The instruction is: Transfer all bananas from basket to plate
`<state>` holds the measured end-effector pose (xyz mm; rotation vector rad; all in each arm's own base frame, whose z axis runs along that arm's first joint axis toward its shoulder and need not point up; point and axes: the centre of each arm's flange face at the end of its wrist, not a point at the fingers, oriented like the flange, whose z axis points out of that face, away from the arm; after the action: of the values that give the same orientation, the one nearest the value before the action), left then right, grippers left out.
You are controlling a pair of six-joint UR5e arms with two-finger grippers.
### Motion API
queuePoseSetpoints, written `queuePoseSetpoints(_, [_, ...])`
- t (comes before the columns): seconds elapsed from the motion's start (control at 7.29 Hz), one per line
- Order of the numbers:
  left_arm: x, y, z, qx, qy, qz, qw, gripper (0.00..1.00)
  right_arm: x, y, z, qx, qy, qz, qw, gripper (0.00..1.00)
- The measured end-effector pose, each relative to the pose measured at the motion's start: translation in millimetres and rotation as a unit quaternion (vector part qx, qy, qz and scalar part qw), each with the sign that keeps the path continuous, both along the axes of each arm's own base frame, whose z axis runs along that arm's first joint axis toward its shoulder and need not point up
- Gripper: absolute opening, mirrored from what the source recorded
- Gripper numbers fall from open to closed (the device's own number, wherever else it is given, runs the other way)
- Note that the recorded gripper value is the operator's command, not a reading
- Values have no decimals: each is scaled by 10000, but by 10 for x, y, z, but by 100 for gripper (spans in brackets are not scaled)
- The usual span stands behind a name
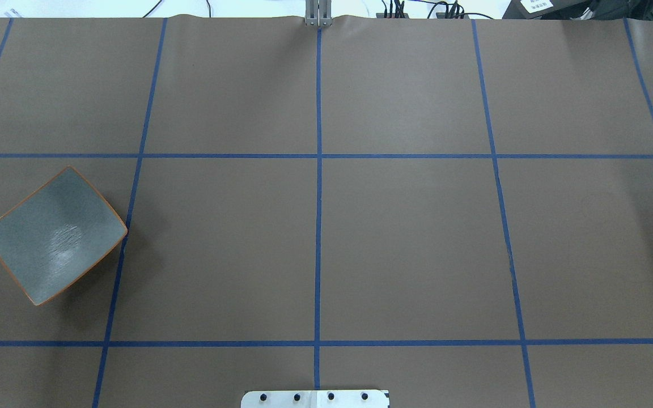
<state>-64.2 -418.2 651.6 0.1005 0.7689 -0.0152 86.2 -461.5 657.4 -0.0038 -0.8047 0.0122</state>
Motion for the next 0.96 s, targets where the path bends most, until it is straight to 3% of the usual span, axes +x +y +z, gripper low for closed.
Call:
queuePoseSetpoints(0.41, [3,-23,13,-13,-3,-9,10000,100,466,114,228,196,-139,135,9996,100])
queuePoseSetpoints(0.96, [5,-153,-134,74,24,-85,9999,100,932,428,1304,549,-707,118,9959,100])
